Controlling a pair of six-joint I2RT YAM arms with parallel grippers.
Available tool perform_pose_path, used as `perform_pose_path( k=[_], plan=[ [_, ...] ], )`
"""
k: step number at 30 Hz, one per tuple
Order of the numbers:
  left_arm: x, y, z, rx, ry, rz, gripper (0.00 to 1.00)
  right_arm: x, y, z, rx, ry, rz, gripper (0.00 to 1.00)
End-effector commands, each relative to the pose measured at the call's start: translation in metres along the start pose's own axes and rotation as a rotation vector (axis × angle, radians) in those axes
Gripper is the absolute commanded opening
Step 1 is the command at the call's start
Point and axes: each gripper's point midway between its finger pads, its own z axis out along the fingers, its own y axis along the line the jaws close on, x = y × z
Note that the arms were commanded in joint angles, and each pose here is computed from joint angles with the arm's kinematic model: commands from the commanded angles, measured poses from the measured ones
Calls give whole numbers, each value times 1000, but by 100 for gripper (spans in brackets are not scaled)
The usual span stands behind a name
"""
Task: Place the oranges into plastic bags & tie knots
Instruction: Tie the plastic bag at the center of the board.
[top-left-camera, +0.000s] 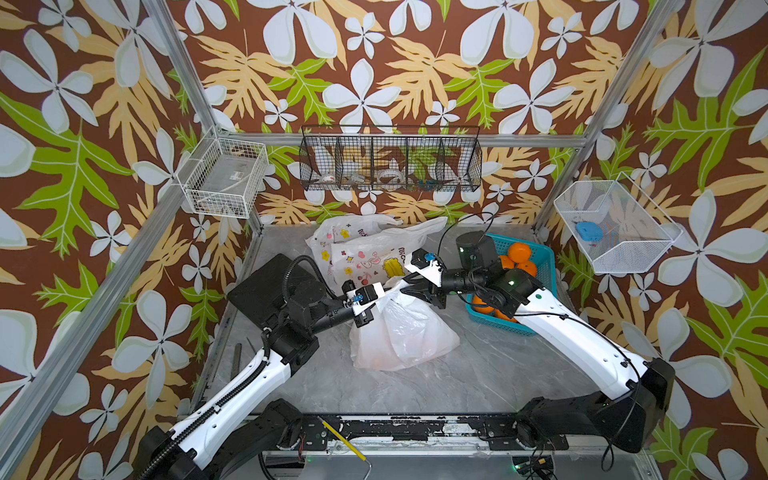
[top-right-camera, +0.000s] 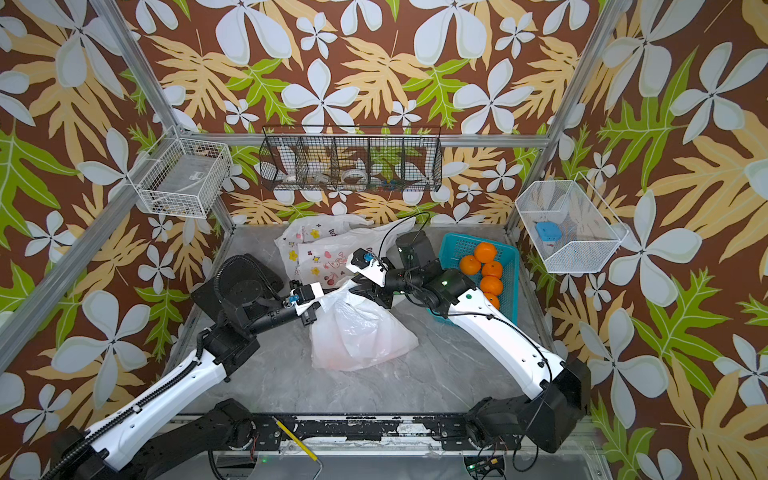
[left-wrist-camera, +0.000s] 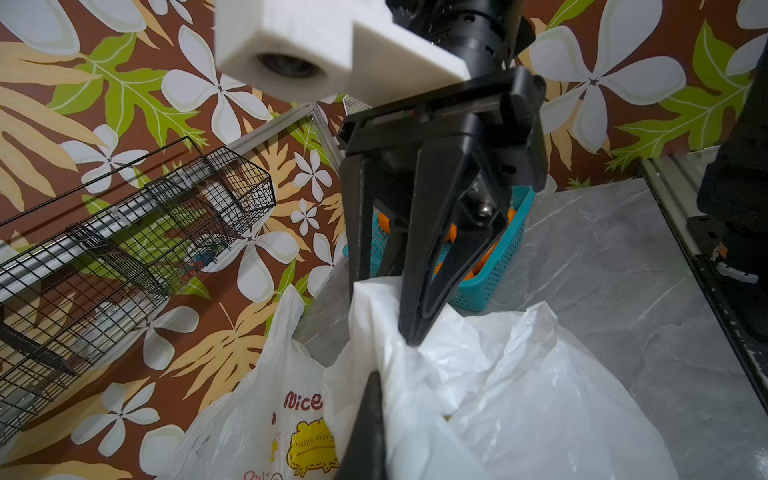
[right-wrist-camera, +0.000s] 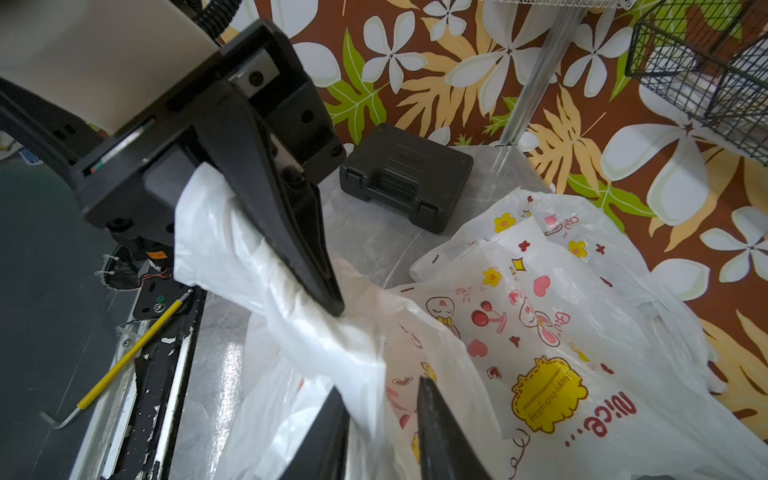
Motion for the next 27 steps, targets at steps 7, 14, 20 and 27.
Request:
perform_pose_path(
  k=[7, 14, 20, 27],
  plan=[
    [-1, 2, 0, -13, 0, -15, 0, 13, 14, 10, -67, -17, 39, 35],
    [-3, 1, 1, 3, -9, -15, 0, 17, 18, 26, -87, -18, 61, 39],
    [-2, 2, 2, -2, -5, -21, 0, 15, 25, 45, -118, -20, 66, 40],
    [-1, 6, 0, -35, 5, -49, 0, 16, 19, 52, -48, -19, 73, 47]
  ],
)
